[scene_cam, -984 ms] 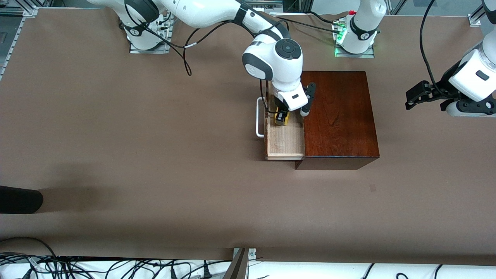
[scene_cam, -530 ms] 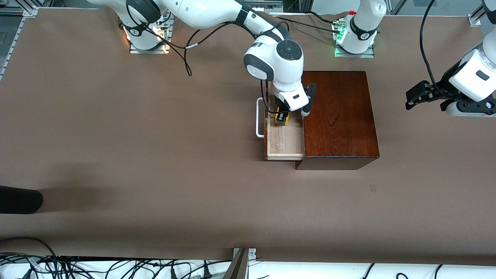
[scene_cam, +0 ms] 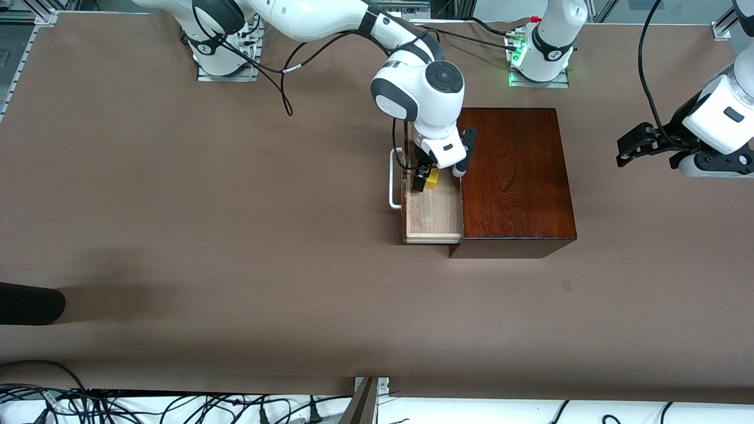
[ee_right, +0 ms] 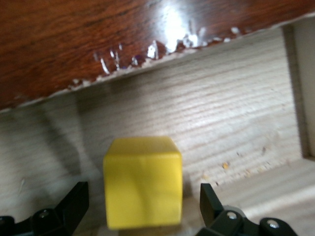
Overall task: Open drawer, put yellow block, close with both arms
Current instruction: 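Lower the cube into the drawer and open the right gripper, then withdraw the right gripper to rest while the left gripper reaches the drawer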
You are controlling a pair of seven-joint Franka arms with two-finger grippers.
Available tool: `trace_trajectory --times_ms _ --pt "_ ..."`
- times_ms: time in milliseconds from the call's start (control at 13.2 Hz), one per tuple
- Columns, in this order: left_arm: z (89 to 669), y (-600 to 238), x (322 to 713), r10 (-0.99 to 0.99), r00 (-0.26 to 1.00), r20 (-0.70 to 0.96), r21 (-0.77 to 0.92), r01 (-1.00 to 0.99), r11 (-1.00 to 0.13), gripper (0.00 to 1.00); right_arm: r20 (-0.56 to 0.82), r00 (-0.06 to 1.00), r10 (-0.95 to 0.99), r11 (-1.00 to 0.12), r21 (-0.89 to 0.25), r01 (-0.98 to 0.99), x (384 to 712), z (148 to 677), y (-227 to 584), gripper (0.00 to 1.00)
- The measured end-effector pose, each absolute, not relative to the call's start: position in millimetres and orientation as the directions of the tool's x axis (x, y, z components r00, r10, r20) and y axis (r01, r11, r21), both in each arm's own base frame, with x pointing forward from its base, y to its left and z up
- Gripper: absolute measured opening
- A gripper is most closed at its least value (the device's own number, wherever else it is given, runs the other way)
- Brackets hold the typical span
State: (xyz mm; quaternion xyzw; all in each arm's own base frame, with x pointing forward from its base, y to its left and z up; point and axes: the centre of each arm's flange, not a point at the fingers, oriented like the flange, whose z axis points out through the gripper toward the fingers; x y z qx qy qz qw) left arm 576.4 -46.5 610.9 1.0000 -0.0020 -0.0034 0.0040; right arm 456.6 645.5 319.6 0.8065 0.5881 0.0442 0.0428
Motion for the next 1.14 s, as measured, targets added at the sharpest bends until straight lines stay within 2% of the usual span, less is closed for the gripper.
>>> trace_trajectory --times_ms 605,832,1135 --pt "610 -45 577 -0.001 1.0 -0.008 0.008 -0.001 -1.0 1.0 0.021 0.323 0.946 -0.323 0.144 0.935 452 420 627 1.0" --pt "608 -43 578 0.002 1.0 -0.011 0.007 0.002 -1.0 1.0 0.013 0.378 0.926 -0.375 0.153 0.914 474 472 588 1.0" --pt "608 -37 579 0.013 1.0 -0.011 0.006 0.013 -1.0 1.0 0.02 0.476 0.879 -0.475 0.114 0.873 528 520 512 1.0"
